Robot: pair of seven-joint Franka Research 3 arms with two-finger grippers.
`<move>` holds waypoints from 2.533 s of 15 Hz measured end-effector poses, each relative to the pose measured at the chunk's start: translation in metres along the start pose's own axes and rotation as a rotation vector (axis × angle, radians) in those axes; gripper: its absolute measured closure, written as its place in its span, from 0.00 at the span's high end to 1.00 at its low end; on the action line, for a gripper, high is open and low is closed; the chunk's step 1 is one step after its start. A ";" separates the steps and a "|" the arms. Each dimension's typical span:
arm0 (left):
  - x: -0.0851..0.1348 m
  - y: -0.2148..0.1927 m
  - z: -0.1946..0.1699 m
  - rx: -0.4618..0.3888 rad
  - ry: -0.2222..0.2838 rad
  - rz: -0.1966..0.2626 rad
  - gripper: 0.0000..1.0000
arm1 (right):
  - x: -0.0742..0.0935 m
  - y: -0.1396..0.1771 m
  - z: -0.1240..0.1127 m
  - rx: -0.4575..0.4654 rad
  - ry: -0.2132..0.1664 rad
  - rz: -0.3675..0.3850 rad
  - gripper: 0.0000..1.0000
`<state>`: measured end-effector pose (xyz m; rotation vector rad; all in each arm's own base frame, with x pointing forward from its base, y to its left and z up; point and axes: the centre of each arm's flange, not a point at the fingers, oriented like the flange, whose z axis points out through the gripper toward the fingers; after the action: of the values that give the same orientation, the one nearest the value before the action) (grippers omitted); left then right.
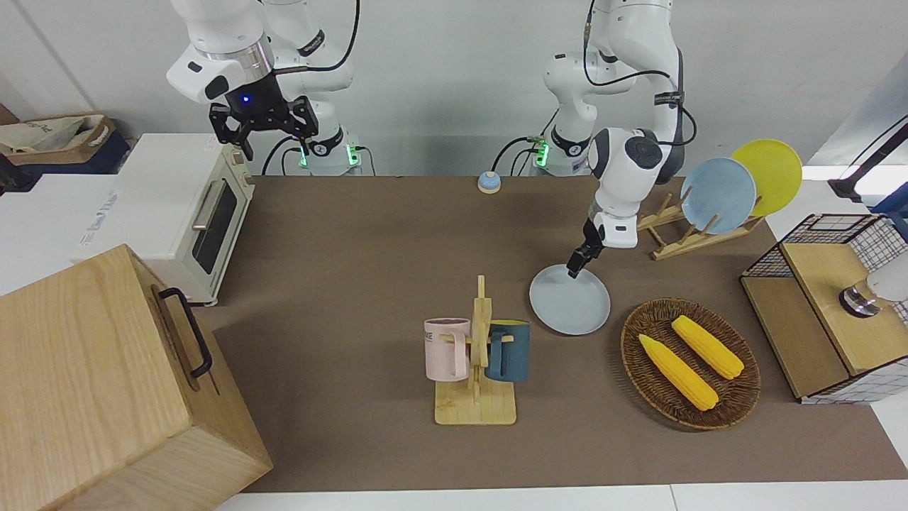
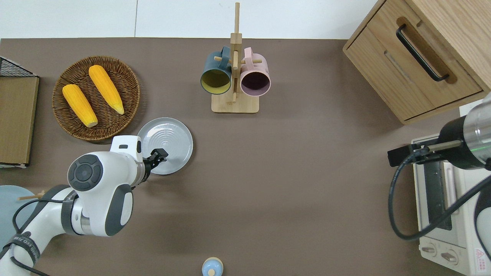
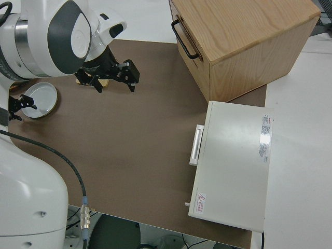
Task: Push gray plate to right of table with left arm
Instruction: 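Lower the left gripper against the gray plate's rim nearest the basket, then push the gray plate with the left gripper away from the basket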
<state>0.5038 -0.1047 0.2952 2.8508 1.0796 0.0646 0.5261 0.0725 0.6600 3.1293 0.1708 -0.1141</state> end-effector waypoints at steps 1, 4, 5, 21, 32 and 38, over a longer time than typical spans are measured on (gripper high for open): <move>-0.001 0.001 0.003 0.006 0.005 0.001 0.96 | 0.000 0.000 0.000 0.000 0.000 0.000 0.99; -0.001 0.001 0.006 0.011 0.013 -0.003 0.84 | 0.000 0.000 0.000 0.000 0.000 0.000 0.99; -0.001 0.001 0.006 0.013 0.016 -0.002 0.72 | 0.000 0.000 0.000 0.000 0.000 0.000 0.99; -0.020 0.021 -0.002 -0.006 0.049 -0.052 0.05 | 0.000 0.000 0.000 0.000 0.000 0.000 0.99; -0.156 0.114 0.006 -0.041 0.010 -0.135 0.05 | 0.000 0.000 0.000 0.000 0.000 0.000 0.99; -0.211 0.151 0.008 -0.051 -0.010 -0.160 0.05 | 0.000 0.000 0.000 0.000 0.000 0.000 0.99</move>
<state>0.4458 -0.3577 0.3011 2.7068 1.2803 0.0652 0.5261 0.0725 0.6600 3.1293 0.1708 -0.1141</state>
